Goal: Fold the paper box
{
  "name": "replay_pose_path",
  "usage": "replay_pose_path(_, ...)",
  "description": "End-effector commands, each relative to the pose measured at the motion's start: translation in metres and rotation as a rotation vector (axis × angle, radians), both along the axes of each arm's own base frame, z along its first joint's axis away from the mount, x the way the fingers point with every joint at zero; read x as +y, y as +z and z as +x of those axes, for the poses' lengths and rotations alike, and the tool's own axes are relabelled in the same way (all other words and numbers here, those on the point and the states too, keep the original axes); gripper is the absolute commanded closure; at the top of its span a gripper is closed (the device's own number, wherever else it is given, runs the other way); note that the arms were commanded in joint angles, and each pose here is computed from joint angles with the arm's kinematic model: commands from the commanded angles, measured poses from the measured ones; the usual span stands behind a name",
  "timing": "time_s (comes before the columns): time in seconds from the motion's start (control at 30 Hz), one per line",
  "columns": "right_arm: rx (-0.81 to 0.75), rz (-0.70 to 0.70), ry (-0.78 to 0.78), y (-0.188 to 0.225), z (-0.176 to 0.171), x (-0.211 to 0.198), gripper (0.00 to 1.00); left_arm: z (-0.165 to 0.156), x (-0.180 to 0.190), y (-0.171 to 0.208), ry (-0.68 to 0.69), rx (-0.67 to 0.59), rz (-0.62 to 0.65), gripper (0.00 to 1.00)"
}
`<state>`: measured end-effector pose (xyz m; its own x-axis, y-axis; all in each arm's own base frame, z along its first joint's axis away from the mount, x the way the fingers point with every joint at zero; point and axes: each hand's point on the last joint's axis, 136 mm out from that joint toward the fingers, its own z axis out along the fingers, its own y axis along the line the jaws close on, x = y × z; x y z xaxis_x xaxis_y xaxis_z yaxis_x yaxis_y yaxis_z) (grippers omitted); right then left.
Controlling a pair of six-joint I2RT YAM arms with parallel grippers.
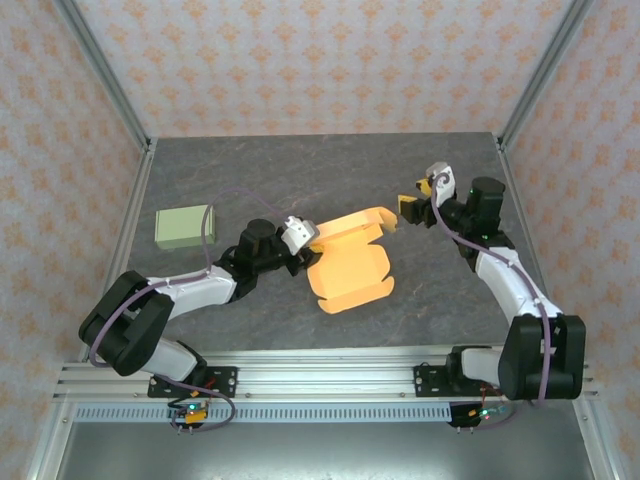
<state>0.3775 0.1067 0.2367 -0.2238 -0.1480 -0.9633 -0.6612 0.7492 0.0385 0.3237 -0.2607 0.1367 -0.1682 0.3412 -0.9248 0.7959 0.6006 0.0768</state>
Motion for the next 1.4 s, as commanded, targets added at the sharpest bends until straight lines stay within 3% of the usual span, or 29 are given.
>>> replay_pose_path(0.0, 0.054, -0.055, -0.030, -0.007, 0.016, -0.013, 0.38, -0.005, -0.001, 0.005, -0.036, -0.010, -0.016, 0.73)
replay_pose_path(0.23, 0.032, -0.101, 0.484, -0.041, -0.046, 0.044, 0.41, -0.009, -0.005, 0.012, -0.082, 0.001, -0.033, 0.73)
replay_pose_path(0.37, 0.087, -0.141, 0.654, -0.048, -0.079, 0.065, 0.40, -0.009, -0.005, 0.012, -0.095, 0.014, -0.040, 0.73)
replay_pose_path(0.53, 0.091, -0.072, 0.807, -0.045, -0.103, 0.078, 0.49, -0.007, -0.006, 0.014, -0.099, 0.036, -0.051, 0.73)
replay_pose_path(0.7, 0.073, -0.119, 0.803, -0.062, -0.097, 0.089, 0.51, -0.006, -0.006, 0.017, -0.101, 0.036, -0.060, 0.73)
replay_pose_path(0.93, 0.047, -0.158, 0.579, -0.074, -0.064, 0.094, 0.41, -0.003, -0.005, 0.015, -0.083, 0.036, -0.054, 0.73)
replay_pose_path(1.2, 0.014, -0.186, 0.444, -0.080, -0.048, 0.091, 0.39, 0.000, -0.001, 0.009, -0.072, 0.021, -0.003, 0.74)
replay_pose_path(1.37, 0.066, -0.257, 0.516, -0.096, -0.058, 0.089, 0.33, 0.003, 0.009, 0.000, -0.043, 0.033, 0.006, 0.74)
